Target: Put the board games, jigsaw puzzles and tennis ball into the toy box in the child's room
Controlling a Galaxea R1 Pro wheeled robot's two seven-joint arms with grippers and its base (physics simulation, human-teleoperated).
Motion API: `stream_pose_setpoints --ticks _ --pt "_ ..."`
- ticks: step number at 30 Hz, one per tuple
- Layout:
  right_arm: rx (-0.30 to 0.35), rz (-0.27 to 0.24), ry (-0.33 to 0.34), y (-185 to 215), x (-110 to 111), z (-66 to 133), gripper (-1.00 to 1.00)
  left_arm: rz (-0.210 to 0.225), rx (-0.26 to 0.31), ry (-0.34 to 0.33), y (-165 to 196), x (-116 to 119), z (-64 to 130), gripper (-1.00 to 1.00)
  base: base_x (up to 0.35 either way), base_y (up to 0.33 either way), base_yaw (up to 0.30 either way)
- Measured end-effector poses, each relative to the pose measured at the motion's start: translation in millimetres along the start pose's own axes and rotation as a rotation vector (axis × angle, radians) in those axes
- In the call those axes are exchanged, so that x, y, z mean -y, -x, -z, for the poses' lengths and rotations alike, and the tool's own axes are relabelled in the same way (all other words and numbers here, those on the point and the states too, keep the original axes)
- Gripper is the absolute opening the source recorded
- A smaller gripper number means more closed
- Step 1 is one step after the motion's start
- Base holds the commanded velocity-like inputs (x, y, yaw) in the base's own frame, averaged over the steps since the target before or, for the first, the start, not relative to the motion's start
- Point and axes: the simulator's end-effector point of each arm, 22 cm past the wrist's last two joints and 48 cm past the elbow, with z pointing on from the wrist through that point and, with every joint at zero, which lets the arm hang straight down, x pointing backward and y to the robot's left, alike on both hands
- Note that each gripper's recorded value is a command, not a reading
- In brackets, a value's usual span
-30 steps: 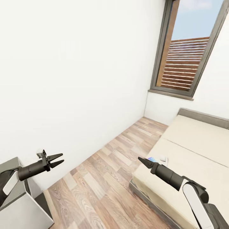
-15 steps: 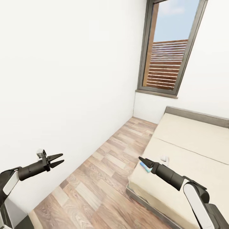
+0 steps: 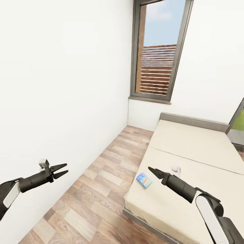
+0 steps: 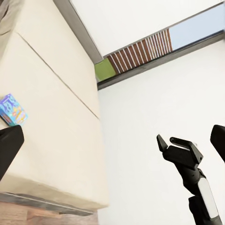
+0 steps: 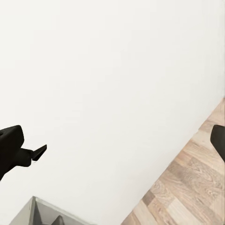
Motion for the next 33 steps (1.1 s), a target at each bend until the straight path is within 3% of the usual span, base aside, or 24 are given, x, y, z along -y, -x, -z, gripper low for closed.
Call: stream_pose_setpoints --ticks 33 --pt "0.01 0.014 0.006 6.9 -5.7 3.4 1.0 -0.016 0.005 -0.008 3.2 9.4 1.3 1.0 0.004 -0.002 -0.285"
